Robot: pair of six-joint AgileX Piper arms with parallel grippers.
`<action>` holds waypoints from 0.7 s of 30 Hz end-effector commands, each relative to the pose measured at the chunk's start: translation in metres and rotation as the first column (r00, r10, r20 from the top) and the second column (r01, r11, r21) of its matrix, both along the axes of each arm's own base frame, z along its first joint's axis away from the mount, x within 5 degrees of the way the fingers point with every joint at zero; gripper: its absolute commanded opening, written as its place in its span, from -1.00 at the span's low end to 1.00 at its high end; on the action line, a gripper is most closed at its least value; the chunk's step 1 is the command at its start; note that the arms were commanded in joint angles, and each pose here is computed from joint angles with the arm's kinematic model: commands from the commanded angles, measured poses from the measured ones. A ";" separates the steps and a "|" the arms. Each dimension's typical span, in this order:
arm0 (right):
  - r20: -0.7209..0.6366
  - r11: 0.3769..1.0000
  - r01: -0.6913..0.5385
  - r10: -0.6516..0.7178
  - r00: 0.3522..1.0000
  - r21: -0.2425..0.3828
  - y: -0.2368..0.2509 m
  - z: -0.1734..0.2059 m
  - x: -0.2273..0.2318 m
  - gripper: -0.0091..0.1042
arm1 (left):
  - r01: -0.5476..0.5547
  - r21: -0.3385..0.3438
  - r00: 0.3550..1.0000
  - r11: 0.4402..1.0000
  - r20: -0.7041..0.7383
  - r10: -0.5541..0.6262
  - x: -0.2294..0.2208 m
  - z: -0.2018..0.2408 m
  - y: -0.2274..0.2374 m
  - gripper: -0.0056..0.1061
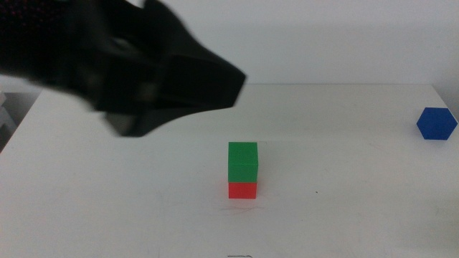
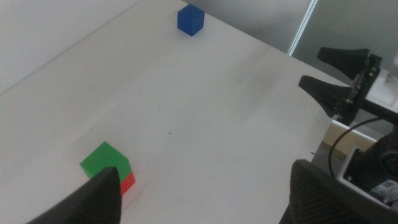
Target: Stack red cubes first, then green, then blue cubes in a specific spot.
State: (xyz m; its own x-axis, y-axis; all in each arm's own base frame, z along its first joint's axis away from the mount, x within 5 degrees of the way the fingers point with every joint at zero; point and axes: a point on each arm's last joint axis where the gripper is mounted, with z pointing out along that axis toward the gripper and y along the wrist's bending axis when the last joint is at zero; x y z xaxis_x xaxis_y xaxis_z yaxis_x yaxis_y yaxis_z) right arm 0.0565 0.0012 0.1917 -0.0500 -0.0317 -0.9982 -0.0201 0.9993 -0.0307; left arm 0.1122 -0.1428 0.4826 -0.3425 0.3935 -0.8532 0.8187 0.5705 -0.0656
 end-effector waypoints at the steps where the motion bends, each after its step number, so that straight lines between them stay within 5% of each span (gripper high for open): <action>1: 0.118 1.000 0.003 -0.001 0.993 -0.015 0.000 0.016 -0.002 0.82 | 0.001 -0.097 0.999 0.995 0.035 0.002 0.007 0.011 -0.010 0.73; 12: 0.118 1.000 0.003 -0.001 0.993 -0.015 0.000 0.016 -0.002 0.82 | 0.012 -0.100 0.998 0.995 -0.063 -0.018 0.052 -0.021 -0.066 0.73; 21: 0.118 1.000 0.003 -0.001 0.993 -0.015 0.000 0.016 -0.002 0.82 | 0.051 -0.098 0.999 0.994 0.011 -0.051 0.055 -0.011 -0.043 0.73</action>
